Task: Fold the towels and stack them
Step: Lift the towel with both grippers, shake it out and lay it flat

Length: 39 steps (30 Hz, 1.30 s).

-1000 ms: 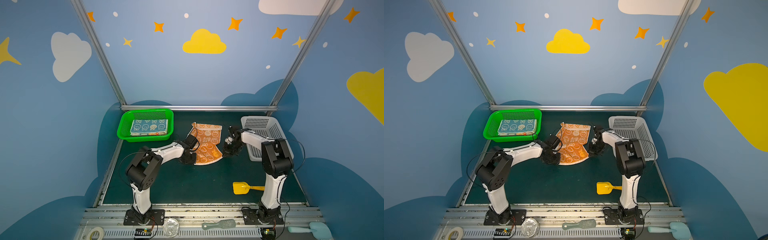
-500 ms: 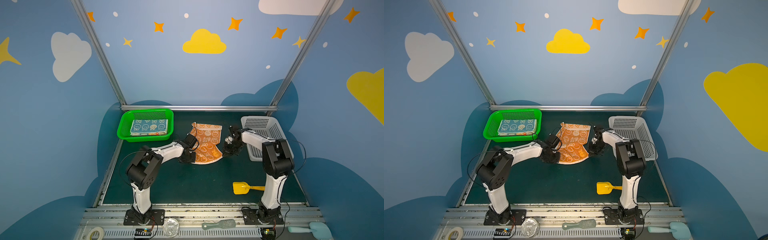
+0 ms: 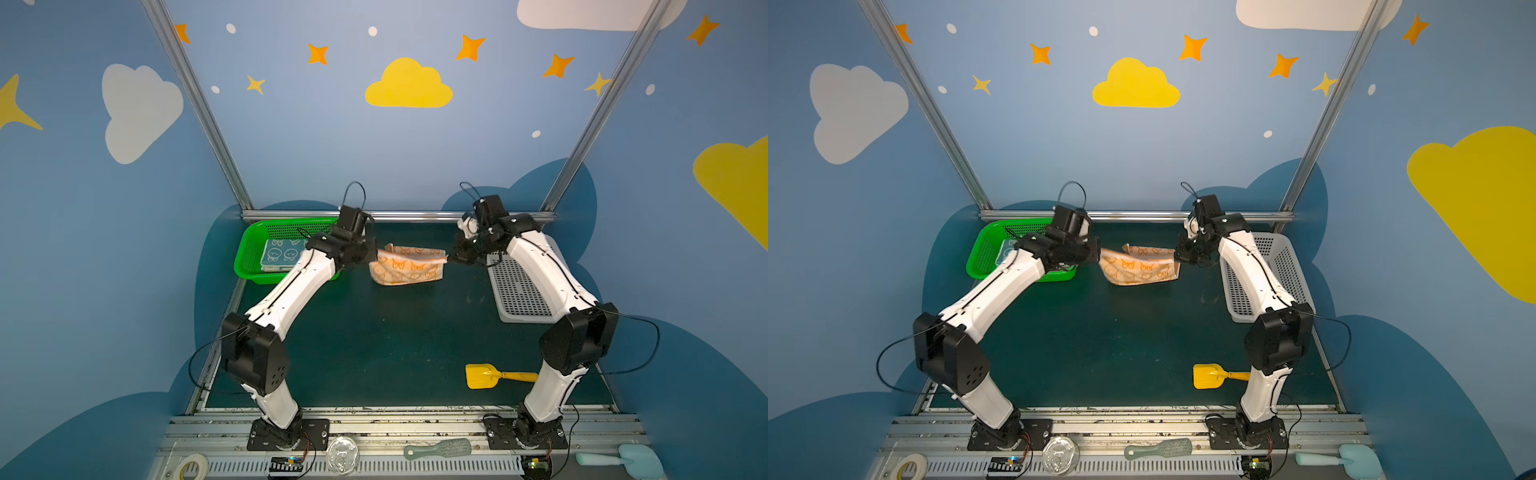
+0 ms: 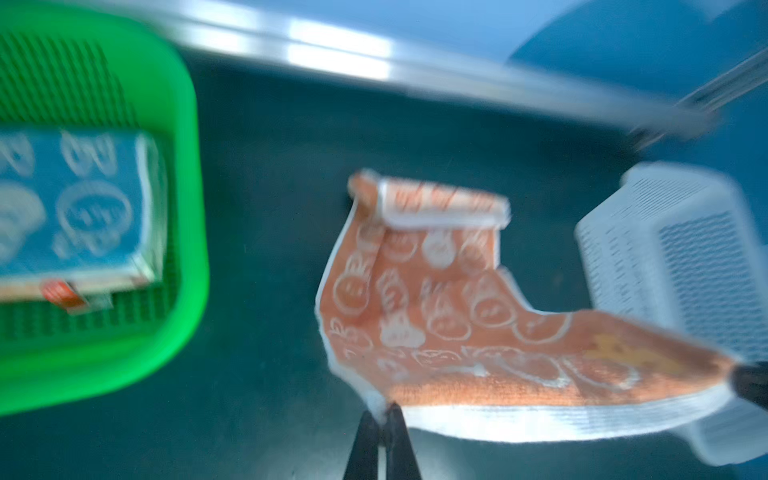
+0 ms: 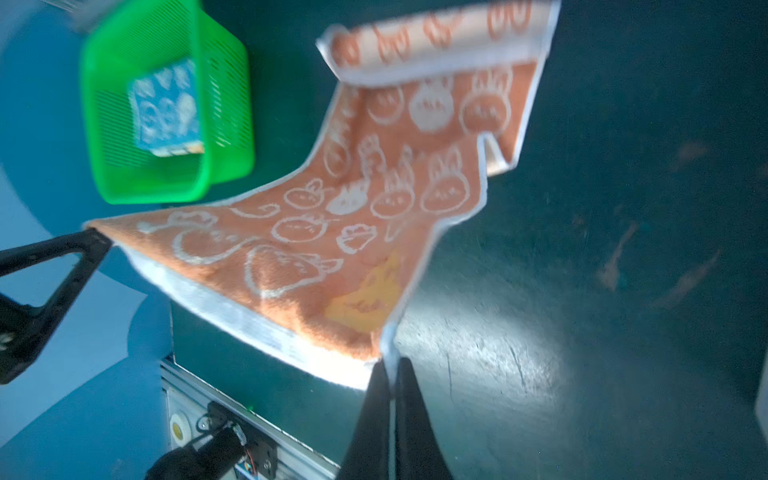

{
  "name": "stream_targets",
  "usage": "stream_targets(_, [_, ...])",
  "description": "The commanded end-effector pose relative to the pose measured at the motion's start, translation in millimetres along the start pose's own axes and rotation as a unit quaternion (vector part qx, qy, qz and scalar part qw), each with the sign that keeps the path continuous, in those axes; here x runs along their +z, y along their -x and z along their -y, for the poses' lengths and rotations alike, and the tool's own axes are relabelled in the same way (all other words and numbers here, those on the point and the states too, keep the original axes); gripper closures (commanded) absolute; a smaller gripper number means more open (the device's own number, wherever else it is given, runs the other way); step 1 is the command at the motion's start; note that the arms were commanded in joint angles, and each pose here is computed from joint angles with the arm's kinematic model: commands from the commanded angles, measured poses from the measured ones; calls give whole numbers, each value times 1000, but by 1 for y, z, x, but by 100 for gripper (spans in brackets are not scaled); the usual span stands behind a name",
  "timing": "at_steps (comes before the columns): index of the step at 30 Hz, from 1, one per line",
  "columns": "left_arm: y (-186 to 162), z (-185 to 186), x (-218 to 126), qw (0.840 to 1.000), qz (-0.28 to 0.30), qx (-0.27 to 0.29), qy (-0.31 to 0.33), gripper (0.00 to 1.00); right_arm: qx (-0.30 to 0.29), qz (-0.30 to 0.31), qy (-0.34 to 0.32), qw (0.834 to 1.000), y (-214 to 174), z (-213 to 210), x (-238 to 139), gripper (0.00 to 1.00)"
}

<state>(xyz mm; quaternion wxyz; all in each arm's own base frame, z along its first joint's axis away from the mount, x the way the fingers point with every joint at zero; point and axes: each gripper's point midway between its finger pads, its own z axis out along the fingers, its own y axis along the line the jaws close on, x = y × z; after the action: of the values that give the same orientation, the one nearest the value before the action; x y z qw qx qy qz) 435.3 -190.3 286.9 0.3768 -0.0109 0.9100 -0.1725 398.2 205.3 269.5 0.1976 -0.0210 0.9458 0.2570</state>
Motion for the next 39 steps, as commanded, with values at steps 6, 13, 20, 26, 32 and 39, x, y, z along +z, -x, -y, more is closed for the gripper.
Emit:
stream_targets(6, [101,29,-132,990,134,31,-10,97,-86,161,38,982,27,-55,-133,100])
stream_targets(13, [96,56,-219,981,178,58,-49,97,-145,248,72,955,5,-81,-215,100])
stream_targets(20, [63,83,-288,968,206,37,-138,97,-173,290,84,937,-18,-89,-260,100])
stream_targets(26, [64,94,-284,965,202,34,-166,97,-157,284,64,944,-11,-81,-252,100])
stream_targets(32, [69,69,-213,980,150,16,-127,97,-124,252,47,959,14,-65,-211,100])
stream_targets(39, [67,17,-69,994,64,-27,-88,97,-65,173,8,983,52,-20,-114,100])
